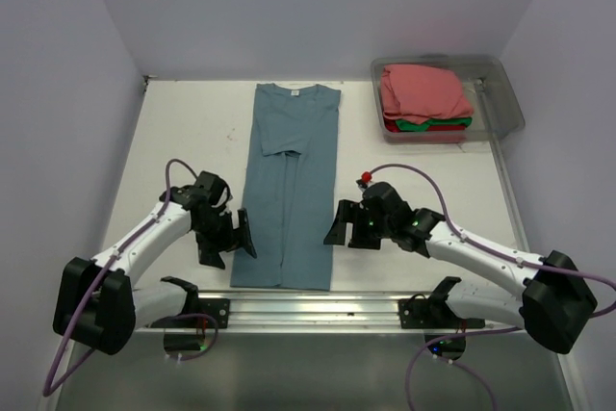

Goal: Fold and stack the t-shirts
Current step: Grab the bottom of the folded rectangular tshirt with both arms

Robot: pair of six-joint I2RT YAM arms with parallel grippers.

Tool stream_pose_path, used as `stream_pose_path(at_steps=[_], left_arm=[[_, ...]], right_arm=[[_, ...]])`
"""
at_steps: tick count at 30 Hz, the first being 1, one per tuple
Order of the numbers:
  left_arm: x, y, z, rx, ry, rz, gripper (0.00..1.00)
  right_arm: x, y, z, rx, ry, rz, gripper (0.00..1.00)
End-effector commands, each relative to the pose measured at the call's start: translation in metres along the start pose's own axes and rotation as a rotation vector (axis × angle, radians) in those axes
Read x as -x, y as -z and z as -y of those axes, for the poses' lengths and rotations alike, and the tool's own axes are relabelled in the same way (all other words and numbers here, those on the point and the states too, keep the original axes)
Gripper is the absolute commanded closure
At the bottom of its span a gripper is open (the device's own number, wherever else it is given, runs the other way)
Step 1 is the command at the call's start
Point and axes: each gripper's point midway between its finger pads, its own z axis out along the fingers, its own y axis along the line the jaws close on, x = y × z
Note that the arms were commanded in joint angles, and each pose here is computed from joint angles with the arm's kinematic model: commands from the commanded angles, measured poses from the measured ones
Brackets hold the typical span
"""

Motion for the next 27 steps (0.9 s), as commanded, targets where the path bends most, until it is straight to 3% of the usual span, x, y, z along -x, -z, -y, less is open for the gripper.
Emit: stream_pose_path(at_steps=[1,19,27], left_arm=[[-0.01,-0.006,0.004,-0.008,0.042,-0.064,0.11],[-0.023,-0.038,-0.015,0.094,0.163,-0.163,0.14],[-0.021,-0.033,-0.01,0.054,0.143,-0.113,0.17]], right_arm=[[-0.01,-0.003,-0.009,0.058,-0.044,-0.04,0.2],[-0.024,-0.009,-0.012,0.143,-0.03,-0.079,0.2],[-0.032,-0.012,-0.005,0.13,-0.087,-0.096,0.3]])
